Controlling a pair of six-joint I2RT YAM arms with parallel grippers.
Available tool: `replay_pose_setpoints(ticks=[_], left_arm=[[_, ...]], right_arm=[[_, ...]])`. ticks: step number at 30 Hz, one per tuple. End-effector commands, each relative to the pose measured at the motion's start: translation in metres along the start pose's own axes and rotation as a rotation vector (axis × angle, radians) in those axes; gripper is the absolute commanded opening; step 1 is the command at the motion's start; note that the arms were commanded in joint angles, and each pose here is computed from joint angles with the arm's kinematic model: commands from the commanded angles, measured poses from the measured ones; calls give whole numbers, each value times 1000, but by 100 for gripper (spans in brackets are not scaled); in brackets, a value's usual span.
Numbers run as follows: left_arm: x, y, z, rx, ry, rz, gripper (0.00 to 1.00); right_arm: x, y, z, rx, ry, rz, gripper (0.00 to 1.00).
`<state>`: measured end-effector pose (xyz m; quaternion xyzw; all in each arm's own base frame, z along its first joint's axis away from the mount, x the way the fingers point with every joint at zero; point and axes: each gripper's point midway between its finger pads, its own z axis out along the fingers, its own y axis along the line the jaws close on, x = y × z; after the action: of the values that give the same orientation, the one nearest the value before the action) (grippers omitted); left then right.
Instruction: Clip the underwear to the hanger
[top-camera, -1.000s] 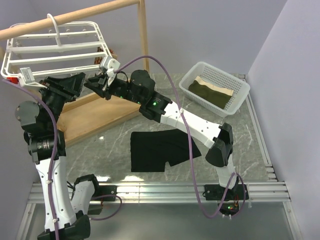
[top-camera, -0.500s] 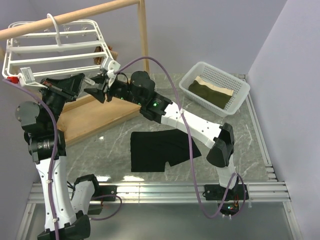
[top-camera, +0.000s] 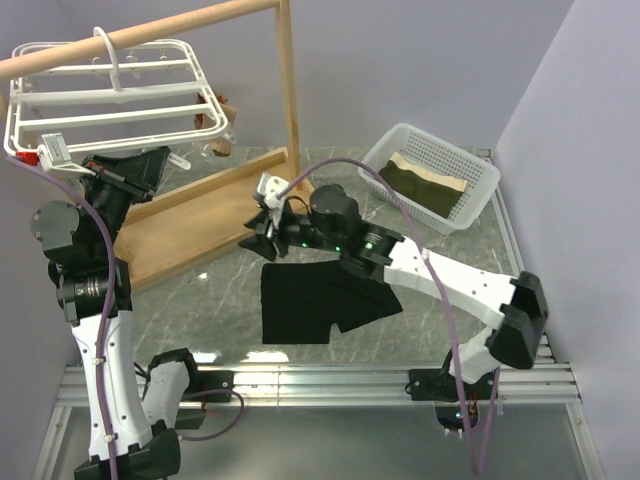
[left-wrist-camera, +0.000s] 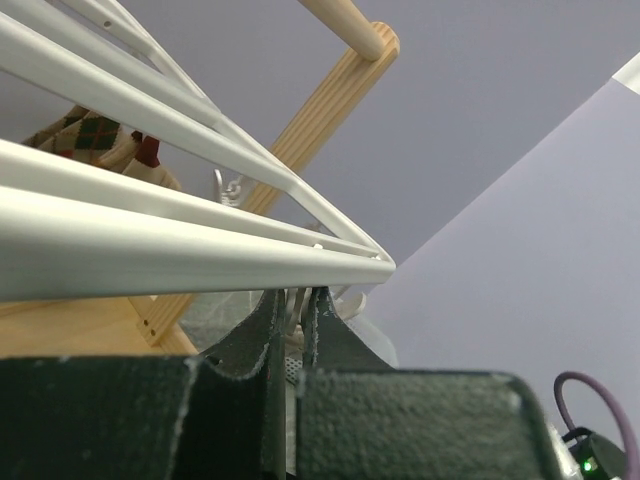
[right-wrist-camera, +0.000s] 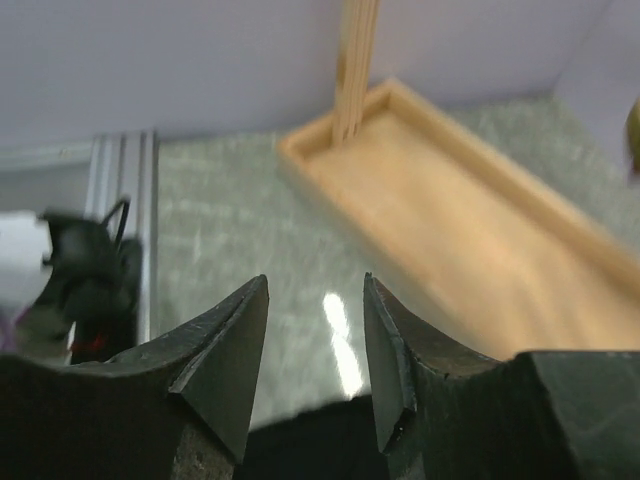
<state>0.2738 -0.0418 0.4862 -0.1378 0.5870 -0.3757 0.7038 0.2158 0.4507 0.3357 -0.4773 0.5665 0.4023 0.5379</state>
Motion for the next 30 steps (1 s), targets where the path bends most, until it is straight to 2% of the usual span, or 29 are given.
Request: replay_pose_setpoints(ticks=[1, 5, 8, 13, 14, 15, 16, 25, 30], left_arm=[[-8, -9, 1, 32, -22, 19, 0], [-8, -10, 0, 33, -23, 20, 0], [-7, -11, 0, 35, -17, 24, 0], [-8, -12, 0, 38, -17, 30, 0], [-8, -12, -1, 38, -19, 27, 0], [-6, -11, -1, 37, -16, 24, 0], [-6, -11, -1, 39, -16, 23, 0], [-5, -13, -2, 46, -10, 31, 0], [-3, -10, -2, 40, -8, 32, 0]], right_arm=[[49, 2, -24, 48, 141, 83, 50], [116, -3, -31, 87, 331, 166, 49], [148, -18, -33, 63, 416, 227, 48], [178, -58, -28, 102, 526, 184, 52], [204, -60, -30, 97, 608, 179, 52], [206, -69, -27, 121, 630, 164, 53], [227, -68, -28, 109, 694, 168, 53], [282, -80, -20, 135, 801, 145, 57], [297, -84, -16, 151, 813, 140, 57]])
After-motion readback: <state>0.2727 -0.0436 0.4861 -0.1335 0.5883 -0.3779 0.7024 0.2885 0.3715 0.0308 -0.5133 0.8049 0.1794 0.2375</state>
